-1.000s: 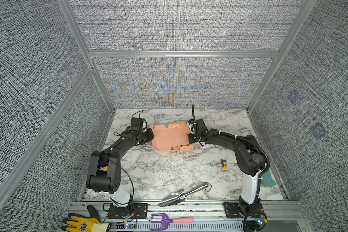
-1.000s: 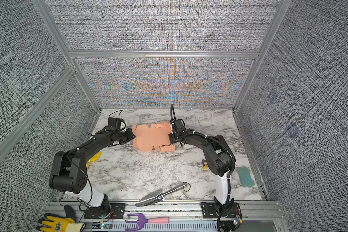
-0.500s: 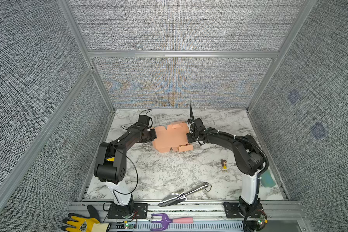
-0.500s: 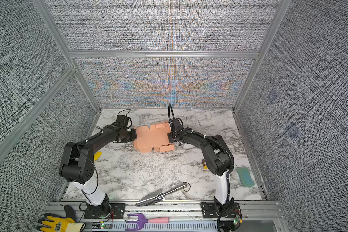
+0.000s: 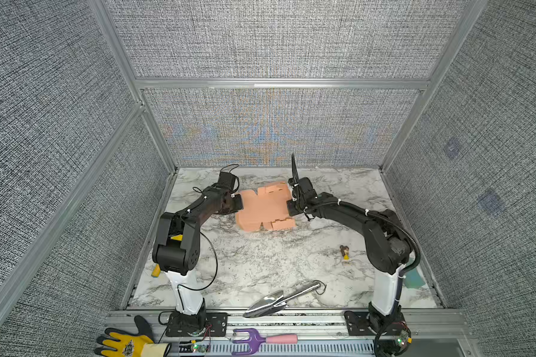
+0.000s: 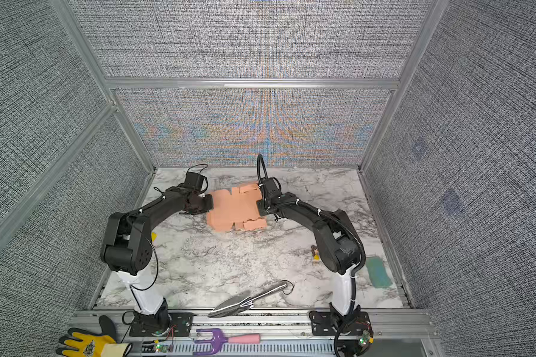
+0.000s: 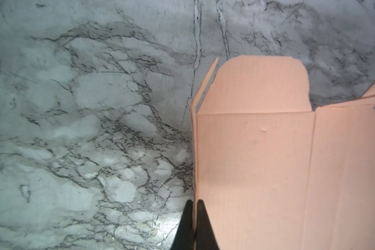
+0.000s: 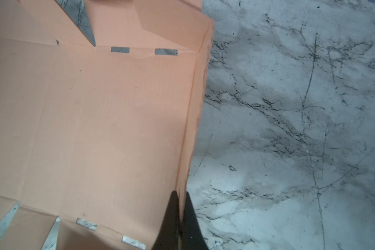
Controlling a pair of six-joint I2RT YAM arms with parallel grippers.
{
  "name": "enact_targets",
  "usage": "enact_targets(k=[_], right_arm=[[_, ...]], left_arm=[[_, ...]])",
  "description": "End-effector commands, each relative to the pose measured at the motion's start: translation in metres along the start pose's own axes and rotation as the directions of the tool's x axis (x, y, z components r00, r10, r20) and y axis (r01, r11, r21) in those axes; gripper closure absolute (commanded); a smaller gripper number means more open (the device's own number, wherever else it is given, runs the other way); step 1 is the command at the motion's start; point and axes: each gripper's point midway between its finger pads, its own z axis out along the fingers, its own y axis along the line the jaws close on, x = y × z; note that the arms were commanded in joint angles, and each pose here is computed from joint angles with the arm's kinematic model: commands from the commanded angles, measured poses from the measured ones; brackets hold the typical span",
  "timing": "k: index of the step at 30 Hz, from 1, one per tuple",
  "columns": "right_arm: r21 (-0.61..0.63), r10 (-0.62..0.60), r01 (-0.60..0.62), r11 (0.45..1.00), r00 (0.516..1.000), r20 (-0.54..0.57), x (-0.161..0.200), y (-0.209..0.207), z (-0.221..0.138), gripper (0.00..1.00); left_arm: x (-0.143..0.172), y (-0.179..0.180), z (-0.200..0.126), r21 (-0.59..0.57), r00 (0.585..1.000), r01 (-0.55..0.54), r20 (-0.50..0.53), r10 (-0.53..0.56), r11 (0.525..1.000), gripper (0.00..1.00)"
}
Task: Assemble paper box
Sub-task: First fold the bottom flaps of a flat cardboard box at the center of the table.
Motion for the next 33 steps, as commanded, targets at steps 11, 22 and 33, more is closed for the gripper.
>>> enact_targets(k=[11,22,33], right_arm=[[0.043,-0.006,0.005,0.999,1.0,0.019,-0.012,-0.005,-0.029,0.97],[0.05,-0.007,0.005,0.999,0.999,0.042,-0.03,0.001,-0.044,0.97],[0.051,-0.006,0.006,0.999,1.0,0.009,-0.025,0.011,-0.03,0.97]], left_arm=[[0.001,0.009,0.009,-0.107,0.999,-0.039,-0.014,0.038,0.993,1.0],[-0.004,-0.018,0.011,-0.093,0.997,-0.08,-0.002,0.081,0.992,1.0],[-0.032,-0.055,-0.028,0.018,0.992,-0.094,0.081,0.092,0.995,1.0]])
